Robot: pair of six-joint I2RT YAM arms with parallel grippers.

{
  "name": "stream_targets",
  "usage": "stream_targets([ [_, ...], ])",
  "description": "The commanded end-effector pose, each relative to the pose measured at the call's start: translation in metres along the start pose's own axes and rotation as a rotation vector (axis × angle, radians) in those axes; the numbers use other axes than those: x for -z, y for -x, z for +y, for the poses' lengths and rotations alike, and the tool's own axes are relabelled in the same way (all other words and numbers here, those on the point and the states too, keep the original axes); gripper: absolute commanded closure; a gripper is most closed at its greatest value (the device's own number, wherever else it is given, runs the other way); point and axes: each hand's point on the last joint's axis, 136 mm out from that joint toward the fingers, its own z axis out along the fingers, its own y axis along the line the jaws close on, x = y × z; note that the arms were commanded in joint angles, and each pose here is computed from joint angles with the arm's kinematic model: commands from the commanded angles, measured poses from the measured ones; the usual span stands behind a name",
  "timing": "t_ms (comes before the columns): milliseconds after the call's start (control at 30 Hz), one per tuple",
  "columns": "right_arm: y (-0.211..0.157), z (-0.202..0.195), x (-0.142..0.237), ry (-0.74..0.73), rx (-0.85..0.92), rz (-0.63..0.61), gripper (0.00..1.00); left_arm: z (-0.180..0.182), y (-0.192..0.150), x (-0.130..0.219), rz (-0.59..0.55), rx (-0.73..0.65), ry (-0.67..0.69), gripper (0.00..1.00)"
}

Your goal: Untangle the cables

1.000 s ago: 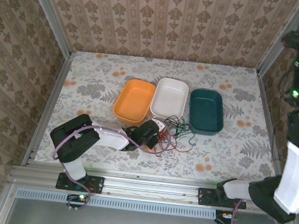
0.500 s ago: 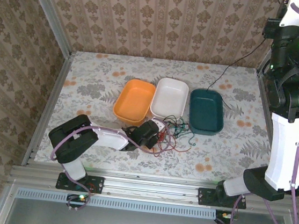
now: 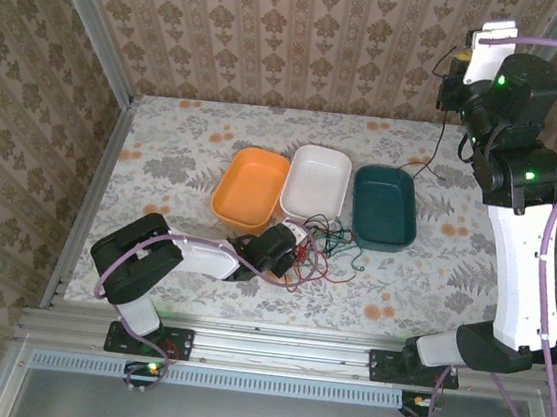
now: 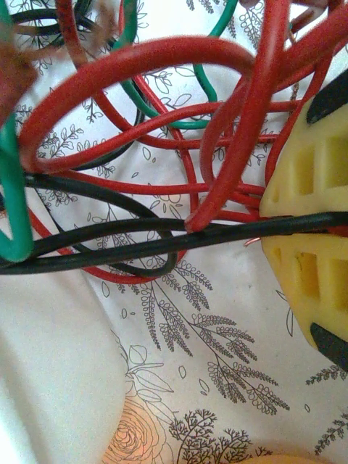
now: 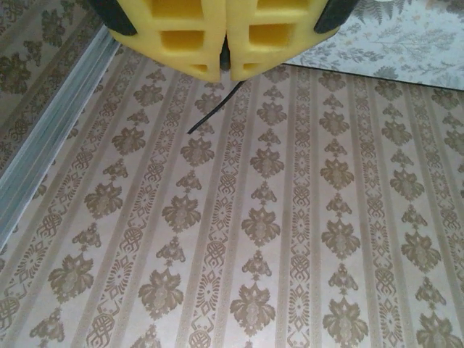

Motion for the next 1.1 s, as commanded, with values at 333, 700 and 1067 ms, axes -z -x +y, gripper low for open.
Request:
stream_targets([
  [333,0.116,0.016,0.071,0.249,-0.169,-0.365,1.00,0.016,-0.066,-0.001,0.239,-0.094,0.065,1.00],
  [700,0.148,0.019,0.147,0.403,-0.228,-0.501,1.00,0.014,-0.070,-0.005,0.251,-0.092,0.062,1.00],
  [1067,0.090,0.027,0.088,0.334,-0.257,-0.311,1.00,0.014,-0.070,-0.005,0.253,-0.096,0.059,1.00],
])
